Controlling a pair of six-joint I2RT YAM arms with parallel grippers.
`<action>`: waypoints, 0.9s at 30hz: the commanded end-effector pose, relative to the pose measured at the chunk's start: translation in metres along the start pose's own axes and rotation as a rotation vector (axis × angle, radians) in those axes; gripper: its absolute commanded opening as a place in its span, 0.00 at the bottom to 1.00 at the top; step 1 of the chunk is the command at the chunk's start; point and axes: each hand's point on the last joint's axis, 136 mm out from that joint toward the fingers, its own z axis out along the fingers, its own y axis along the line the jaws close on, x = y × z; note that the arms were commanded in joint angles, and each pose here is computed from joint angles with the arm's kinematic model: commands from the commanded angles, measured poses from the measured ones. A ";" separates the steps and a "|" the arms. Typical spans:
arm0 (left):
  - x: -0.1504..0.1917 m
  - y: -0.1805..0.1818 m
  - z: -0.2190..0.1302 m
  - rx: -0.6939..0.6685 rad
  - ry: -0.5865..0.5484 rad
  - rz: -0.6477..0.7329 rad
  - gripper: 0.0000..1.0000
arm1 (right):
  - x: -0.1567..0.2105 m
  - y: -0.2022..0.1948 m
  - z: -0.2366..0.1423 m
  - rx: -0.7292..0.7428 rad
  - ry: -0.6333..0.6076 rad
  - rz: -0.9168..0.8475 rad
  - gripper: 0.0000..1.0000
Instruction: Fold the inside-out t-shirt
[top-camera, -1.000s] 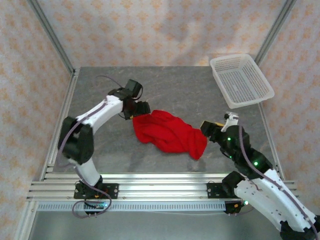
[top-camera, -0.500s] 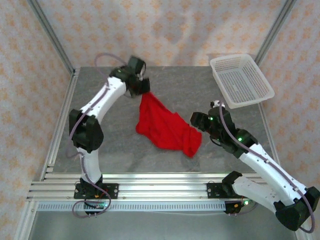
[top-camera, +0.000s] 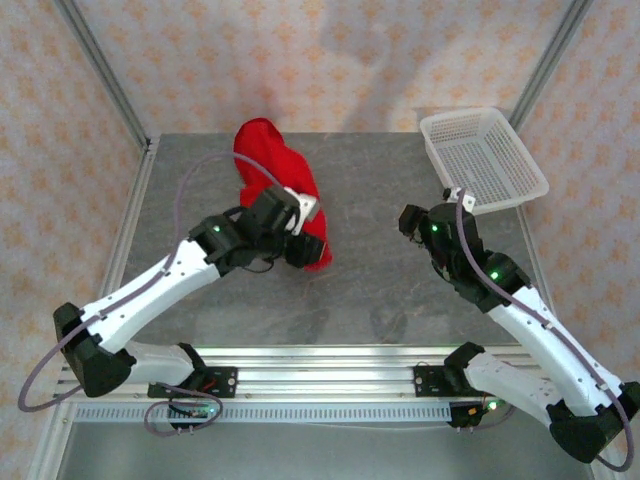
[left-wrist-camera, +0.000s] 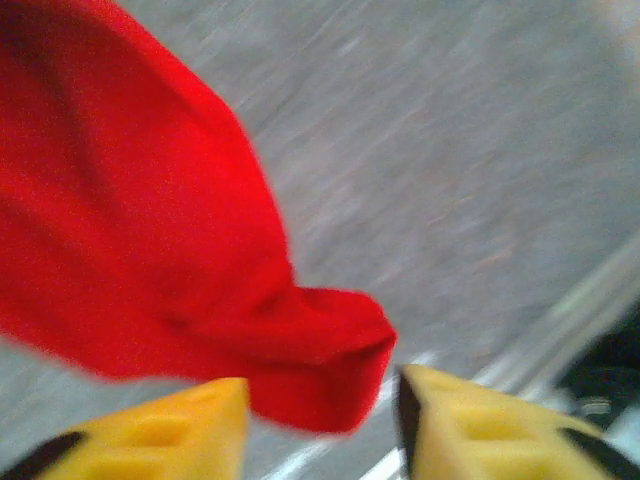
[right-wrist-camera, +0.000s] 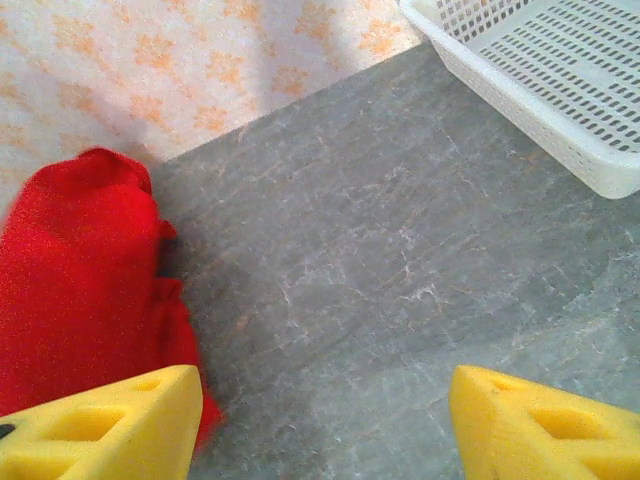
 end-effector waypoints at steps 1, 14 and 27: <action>-0.037 0.037 -0.055 -0.180 -0.252 -0.031 0.63 | 0.007 0.004 0.004 -0.005 0.055 -0.069 0.66; 0.010 0.088 0.065 -0.223 0.152 -0.517 0.63 | 0.156 0.126 0.113 -0.327 0.757 -0.145 0.66; 0.022 0.135 0.161 -0.287 0.227 -0.761 0.57 | 0.204 0.118 0.222 -0.050 0.758 -0.178 0.62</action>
